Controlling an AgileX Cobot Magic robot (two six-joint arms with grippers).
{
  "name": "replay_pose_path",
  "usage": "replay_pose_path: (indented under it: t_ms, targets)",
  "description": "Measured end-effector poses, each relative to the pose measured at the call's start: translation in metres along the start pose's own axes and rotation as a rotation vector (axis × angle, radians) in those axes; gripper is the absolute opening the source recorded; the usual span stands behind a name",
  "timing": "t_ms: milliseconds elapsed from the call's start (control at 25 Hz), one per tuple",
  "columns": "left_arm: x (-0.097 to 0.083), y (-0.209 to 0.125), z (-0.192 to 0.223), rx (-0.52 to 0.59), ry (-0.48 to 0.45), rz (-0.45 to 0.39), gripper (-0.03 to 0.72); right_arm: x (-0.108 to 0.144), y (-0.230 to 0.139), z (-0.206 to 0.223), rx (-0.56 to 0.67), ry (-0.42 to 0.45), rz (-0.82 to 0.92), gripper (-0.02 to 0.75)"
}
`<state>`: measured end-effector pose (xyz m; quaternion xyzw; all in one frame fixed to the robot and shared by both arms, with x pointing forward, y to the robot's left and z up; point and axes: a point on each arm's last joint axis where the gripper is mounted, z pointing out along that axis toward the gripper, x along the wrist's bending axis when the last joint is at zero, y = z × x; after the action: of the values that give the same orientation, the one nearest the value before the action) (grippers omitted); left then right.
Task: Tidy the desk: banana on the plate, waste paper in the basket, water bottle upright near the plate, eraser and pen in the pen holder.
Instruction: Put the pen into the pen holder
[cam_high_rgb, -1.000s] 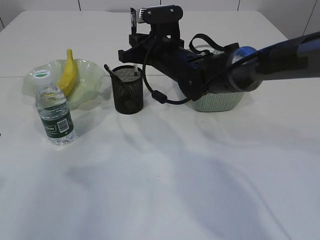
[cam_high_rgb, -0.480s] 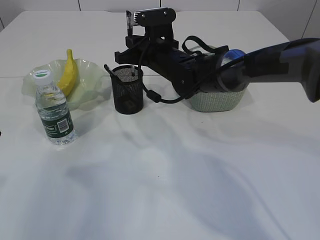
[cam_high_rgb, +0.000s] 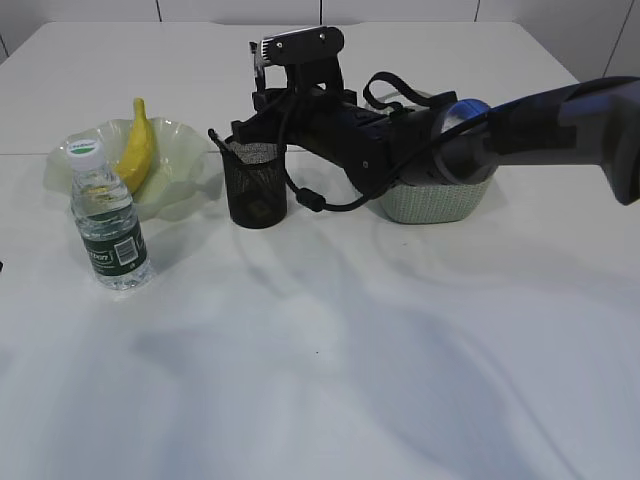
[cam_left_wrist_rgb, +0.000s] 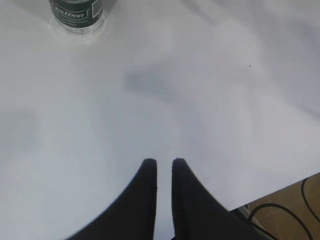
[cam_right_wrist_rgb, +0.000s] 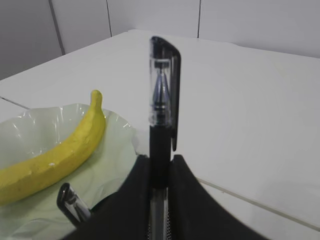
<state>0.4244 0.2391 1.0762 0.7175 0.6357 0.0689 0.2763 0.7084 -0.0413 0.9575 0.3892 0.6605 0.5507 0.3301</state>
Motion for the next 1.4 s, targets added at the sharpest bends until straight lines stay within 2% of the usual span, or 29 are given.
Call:
replay_pose_path:
  t_ms: [240,560,800,1000,1400]
  targets:
    - [0.0,0.0,0.0,0.0,0.0,0.0,0.066,0.0,0.0,0.0,0.0,0.0,-0.002,0.066]
    - [0.0,0.0,0.0,0.0,0.0,0.0,0.067,0.0,0.0,0.0,-0.002,0.0,-0.002,0.239]
    - [0.0,-0.001,0.0,0.007,0.0,0.0,0.067,0.0,-0.001,0.0,0.025,0.0,0.003,0.262]
    - [0.0,-0.001,0.0,0.011,0.0,0.0,0.069,0.0,0.009,-0.012,0.199,0.002,0.012,0.263]
    - [0.0,-0.002,0.0,0.023,0.0,0.0,0.076,0.0,0.083,-0.09,0.585,0.012,0.018,0.262]
